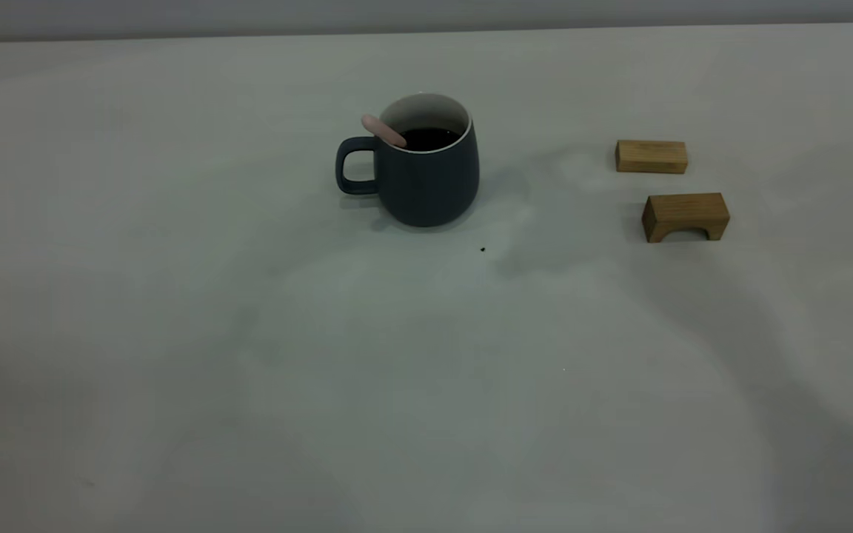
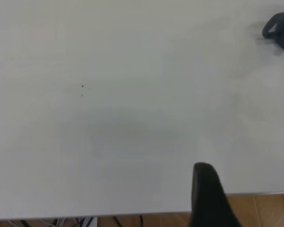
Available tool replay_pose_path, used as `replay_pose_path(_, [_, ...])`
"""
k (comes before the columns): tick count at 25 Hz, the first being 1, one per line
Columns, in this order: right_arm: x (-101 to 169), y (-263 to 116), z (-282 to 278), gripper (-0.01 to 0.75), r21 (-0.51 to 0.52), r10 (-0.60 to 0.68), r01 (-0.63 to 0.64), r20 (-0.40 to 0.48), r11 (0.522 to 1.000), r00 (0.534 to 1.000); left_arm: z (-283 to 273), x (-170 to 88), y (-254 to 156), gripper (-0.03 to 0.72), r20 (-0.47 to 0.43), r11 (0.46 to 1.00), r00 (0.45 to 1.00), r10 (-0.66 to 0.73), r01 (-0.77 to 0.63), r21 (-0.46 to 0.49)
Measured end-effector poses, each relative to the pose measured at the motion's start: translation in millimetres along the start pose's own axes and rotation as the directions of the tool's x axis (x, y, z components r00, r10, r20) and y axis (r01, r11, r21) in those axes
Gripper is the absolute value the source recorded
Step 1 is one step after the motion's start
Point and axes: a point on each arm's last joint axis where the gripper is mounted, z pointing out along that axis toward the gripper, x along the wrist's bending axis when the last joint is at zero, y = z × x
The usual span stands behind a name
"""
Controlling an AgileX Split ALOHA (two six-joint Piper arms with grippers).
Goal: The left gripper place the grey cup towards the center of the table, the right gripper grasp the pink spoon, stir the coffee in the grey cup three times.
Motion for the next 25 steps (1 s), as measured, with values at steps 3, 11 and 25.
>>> replay_pose_path(3, [-10, -16, -37, 0.228, -0.061, 0.156, -0.147, 0.178, 0.987, 0.972, 0, 0, 0, 0.482, 0.000, 1.000, 1.000, 0.000, 0.000, 0.000])
replay_pose_path(11, [-9, -72, -103, 0.230, -0.183, 0.237, -0.183, 0.338, 0.966, 0.911, 0, 0, 0, 0.482, 0.000, 1.000, 1.000, 0.000, 0.000, 0.000])
replay_pose_path(25, [29, -249, -173, 0.237, -0.408, 0.268, -0.151, 0.247, 0.900, 0.931, 0, 0, 0, 0.482, 0.000, 1.000, 1.000, 0.000, 0.000, 0.000])
